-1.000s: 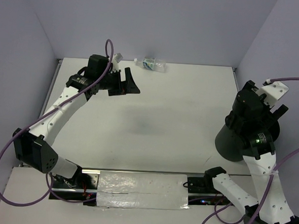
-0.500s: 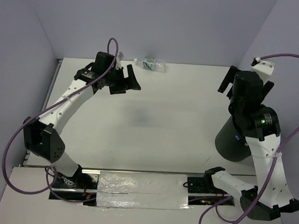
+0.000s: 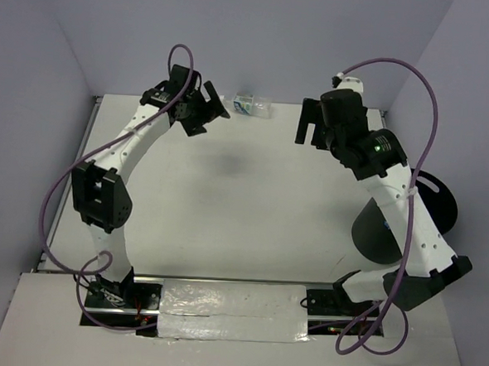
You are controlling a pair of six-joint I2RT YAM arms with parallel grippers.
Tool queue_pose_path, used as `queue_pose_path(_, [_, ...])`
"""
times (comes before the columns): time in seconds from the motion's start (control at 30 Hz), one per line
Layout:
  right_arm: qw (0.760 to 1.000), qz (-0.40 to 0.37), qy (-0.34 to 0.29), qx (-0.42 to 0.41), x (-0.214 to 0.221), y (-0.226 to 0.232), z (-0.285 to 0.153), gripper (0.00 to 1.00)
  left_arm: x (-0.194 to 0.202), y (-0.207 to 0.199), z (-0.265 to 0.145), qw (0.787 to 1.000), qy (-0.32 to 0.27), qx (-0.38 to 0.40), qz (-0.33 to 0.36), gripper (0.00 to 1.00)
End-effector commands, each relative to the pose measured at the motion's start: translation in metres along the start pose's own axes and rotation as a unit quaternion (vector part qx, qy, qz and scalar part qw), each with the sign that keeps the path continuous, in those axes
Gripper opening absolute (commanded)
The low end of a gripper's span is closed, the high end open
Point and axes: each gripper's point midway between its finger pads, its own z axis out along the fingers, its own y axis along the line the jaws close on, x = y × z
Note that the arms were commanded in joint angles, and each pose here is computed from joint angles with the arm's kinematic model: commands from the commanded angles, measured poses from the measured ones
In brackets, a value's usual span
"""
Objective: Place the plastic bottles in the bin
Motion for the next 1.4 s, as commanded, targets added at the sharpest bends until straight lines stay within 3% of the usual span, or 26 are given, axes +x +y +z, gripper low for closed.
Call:
queue_pose_path(0.0, [0.999,0.035,-0.039,0.008,-0.02,-0.008,-0.017,1.0,-0.038,-0.012,0.032,0.994,-0.032,0.022,-0.105,0.98])
queue_pose_path(0.1, [0.996,0.061,-0.063,0.017,-0.027,-0.017,-0.028,1.0,-0.057,-0.026,0.066,0.988,-0.034,0.037,-0.145,0.98])
queue_pose_path(0.23, [0.993,0.082,-0.081,0.025,-0.024,-0.028,-0.038,1.0,-0.087,-0.054,0.103,0.97,-0.03,0.114,-0.213,0.99])
queue_pose_path(0.67, [0.988,0.09,-0.11,0.055,-0.019,-0.053,-0.052,1.0,-0.118,-0.038,0.208,0.916,-0.09,0.173,-0.352,0.99])
queue_pose_path(0.97, [0.991,0.076,-0.093,0.057,-0.015,-0.046,-0.039,1.0,-0.117,-0.01,0.258,0.901,-0.128,0.162,-0.383,0.99])
queue_pose_path(1.07, [0.992,0.068,-0.09,0.062,-0.015,-0.045,-0.034,1.0,-0.119,-0.02,0.264,0.887,-0.137,0.206,-0.389,0.99])
queue_pose_path(1.37, [0.992,0.053,-0.081,0.08,-0.012,-0.045,-0.02,1.0,-0.106,-0.003,0.292,0.882,-0.153,0.188,-0.403,0.99])
